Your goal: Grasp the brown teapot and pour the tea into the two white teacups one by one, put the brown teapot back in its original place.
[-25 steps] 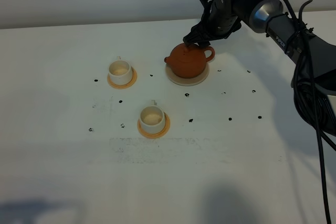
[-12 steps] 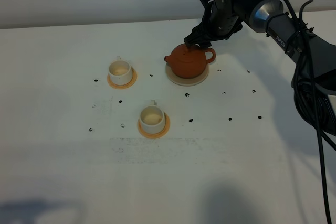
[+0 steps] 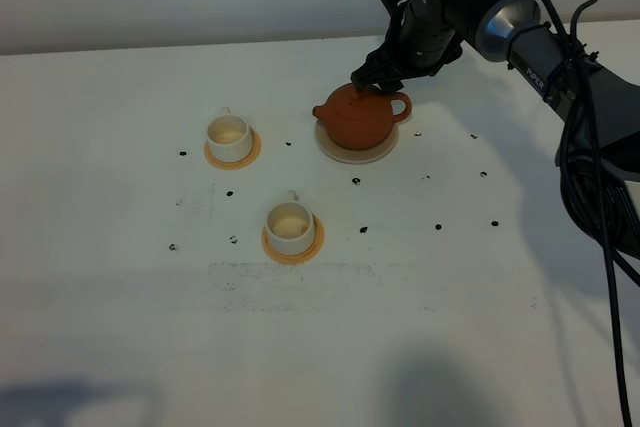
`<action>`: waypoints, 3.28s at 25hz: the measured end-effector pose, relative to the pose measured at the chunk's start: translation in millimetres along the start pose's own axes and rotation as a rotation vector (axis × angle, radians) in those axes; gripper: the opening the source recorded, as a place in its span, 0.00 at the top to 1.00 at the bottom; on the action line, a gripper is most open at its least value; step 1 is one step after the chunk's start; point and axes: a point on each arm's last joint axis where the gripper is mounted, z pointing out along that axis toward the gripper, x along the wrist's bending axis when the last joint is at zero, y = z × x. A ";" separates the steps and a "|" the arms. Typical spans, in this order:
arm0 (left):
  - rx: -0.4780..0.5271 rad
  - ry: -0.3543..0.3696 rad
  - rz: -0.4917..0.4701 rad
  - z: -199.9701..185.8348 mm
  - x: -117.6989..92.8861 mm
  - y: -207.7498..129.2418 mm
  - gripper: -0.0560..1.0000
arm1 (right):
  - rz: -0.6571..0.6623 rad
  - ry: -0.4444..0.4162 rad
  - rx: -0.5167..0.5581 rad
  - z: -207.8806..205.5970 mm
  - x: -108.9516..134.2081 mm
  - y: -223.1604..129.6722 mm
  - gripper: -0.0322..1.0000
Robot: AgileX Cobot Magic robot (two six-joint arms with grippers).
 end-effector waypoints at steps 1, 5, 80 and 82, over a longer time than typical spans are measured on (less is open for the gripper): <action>0.000 0.000 0.000 0.0 0.0 0.0 0.43 | 0.001 0.001 -0.003 -1.5 -0.1 0.6 0.40; 0.000 0.000 0.000 0.0 0.0 0.0 0.43 | 0.009 0.013 -0.007 -6.6 0.6 2.0 0.40; 0.000 0.000 -0.001 0.0 0.0 0.0 0.43 | 0.076 0.042 0.126 -13.7 -18.0 -18.0 0.40; 0.000 0.000 -0.001 0.0 0.0 0.0 0.43 | 0.084 0.048 0.129 -14.0 -18.3 -19.3 0.40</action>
